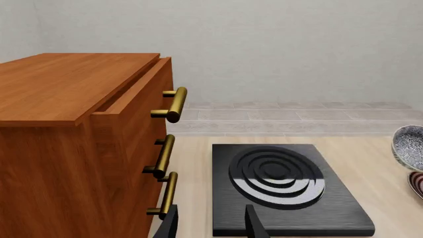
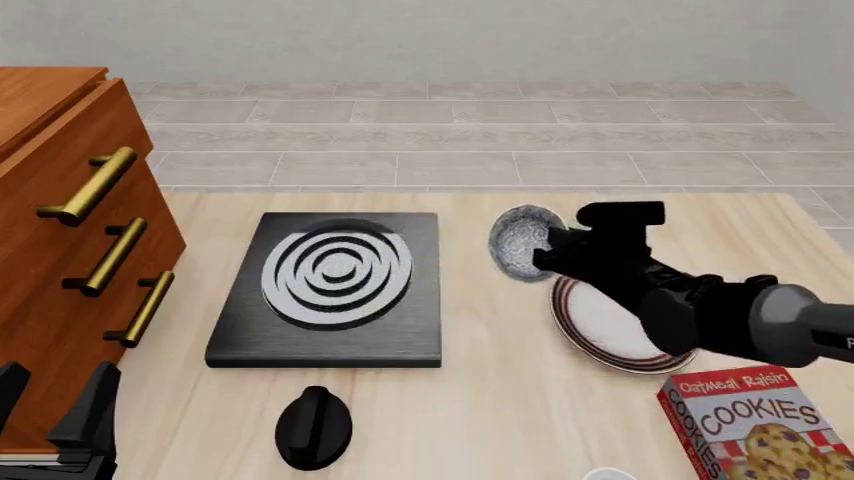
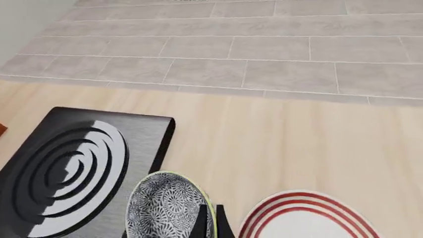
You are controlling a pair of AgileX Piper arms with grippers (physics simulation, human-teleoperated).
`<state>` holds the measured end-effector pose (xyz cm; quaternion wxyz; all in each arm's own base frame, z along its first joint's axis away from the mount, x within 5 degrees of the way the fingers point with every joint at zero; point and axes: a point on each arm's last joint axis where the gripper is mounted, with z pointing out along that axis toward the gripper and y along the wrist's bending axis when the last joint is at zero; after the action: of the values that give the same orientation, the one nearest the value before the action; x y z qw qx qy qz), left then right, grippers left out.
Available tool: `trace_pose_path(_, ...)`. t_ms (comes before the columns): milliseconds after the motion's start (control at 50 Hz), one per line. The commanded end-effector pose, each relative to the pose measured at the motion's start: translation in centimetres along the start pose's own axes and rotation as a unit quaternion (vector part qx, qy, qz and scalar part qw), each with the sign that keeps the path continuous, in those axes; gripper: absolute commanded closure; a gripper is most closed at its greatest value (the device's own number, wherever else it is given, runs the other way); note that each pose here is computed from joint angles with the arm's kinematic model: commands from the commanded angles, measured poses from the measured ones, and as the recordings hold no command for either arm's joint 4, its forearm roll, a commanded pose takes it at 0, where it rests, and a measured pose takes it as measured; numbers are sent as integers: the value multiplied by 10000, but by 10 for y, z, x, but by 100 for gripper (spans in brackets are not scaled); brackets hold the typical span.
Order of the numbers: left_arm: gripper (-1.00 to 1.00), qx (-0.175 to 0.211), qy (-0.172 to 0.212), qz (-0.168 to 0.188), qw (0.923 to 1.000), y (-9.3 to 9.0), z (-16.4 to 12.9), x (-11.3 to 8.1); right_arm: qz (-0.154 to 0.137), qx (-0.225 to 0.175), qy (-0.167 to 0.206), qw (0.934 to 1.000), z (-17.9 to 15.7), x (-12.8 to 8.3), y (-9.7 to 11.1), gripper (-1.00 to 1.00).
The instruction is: Pick the akita bowl on the stove and place it on the plate.
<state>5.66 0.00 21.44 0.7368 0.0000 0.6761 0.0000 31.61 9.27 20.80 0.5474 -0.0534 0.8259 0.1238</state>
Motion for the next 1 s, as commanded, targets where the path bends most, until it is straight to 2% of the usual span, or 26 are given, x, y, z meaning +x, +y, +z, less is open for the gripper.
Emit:
trace_pose_path(20,-100,0,0,0,10000,0,0,0,233,548,-78,9982,-22,7,-37,100)
trace_pose_path(240,-100,0,0,0,10000,0,0,0,410,894,-179,9950,-48,21,-58,100)
trace_pose_path(580,-100,0,0,0,10000,0,0,0,526,1326,-131,9897,-64,36,-81,100)
trace_pose_path(660,-100,0,0,0,10000,0,0,0,424,1416,-27,9890,-60,45,-87,100)
trace_pose_path(820,-100,0,0,0,10000,0,0,0,503,1443,112,9882,-51,60,-92,100)
trace_pose_path(900,-100,0,0,0,10000,0,0,0,500,1446,154,9881,-49,62,-92,100)
trace_pose_path(1000,-100,0,0,0,10000,0,0,0,348,1459,269,9883,-41,64,-95,100)
